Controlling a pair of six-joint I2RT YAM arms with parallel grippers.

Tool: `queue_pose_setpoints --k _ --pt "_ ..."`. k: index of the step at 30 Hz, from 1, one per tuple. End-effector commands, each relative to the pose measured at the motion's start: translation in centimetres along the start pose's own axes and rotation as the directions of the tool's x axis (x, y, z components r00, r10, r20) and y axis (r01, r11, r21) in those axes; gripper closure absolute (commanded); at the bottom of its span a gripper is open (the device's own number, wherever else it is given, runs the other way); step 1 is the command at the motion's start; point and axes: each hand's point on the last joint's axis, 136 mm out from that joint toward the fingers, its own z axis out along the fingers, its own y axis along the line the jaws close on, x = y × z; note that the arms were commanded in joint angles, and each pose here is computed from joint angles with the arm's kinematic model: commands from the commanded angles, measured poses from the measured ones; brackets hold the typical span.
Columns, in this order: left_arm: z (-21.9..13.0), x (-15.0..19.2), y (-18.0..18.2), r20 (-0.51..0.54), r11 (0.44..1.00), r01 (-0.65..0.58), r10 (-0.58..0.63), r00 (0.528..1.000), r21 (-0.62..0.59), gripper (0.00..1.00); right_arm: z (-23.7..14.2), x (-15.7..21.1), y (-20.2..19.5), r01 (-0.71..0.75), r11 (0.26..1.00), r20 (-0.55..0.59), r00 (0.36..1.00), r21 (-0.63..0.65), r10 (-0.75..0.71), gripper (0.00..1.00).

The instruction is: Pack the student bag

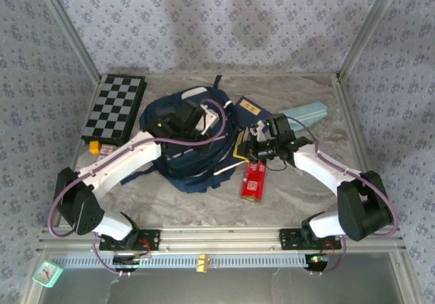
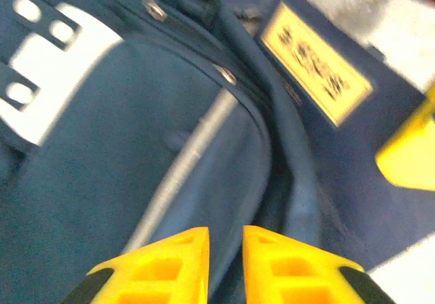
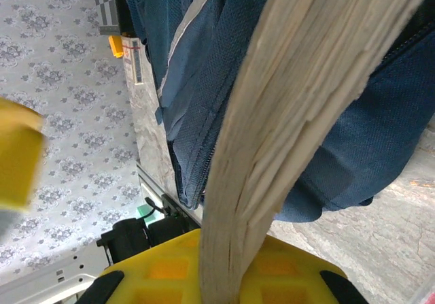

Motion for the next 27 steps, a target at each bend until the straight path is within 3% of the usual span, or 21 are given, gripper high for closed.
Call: queue_pose_setpoints --k 1,5,12,18,21,24,27 --pt "-0.3 0.6 -3.5 0.010 0.986 -0.005 0.003 1.000 0.169 0.74 -1.2 -1.4 2.3 0.098 0.994 0.061 0.994 -0.047 -0.095 1.00" --pt "0.9 1.1 -5.6 -0.010 0.968 -0.007 0.010 1.000 0.253 0.65 -0.8 -1.6 1.9 0.082 0.995 0.061 0.995 -0.058 -0.079 1.00" --pt "5.1 2.3 -5.6 -0.113 0.970 0.040 -0.014 0.994 0.238 0.65 -0.8 -1.7 2.0 0.092 0.994 0.065 0.994 -0.059 -0.088 1.00" --pt "7.3 3.1 -3.8 -0.169 0.992 0.045 -0.023 0.985 0.122 0.76 -0.7 -1.5 1.5 0.086 0.995 0.062 0.995 -0.050 -0.083 1.00" --pt "7.3 2.7 -3.1 -0.157 0.996 0.033 -0.020 0.987 0.078 0.83 -0.7 -1.5 1.5 0.090 0.995 0.062 0.994 -0.051 -0.087 1.00" --pt "6.8 2.2 -2.2 -0.133 0.999 0.028 -0.023 0.991 0.035 0.97 -0.8 -1.5 1.5 0.092 0.995 0.066 0.994 -0.049 -0.088 1.00" --pt "5.8 1.5 -1.7 -0.106 1.000 0.021 -0.020 0.994 0.006 1.00 -0.9 -1.5 1.5 0.096 0.994 0.064 0.994 -0.048 -0.093 1.00"
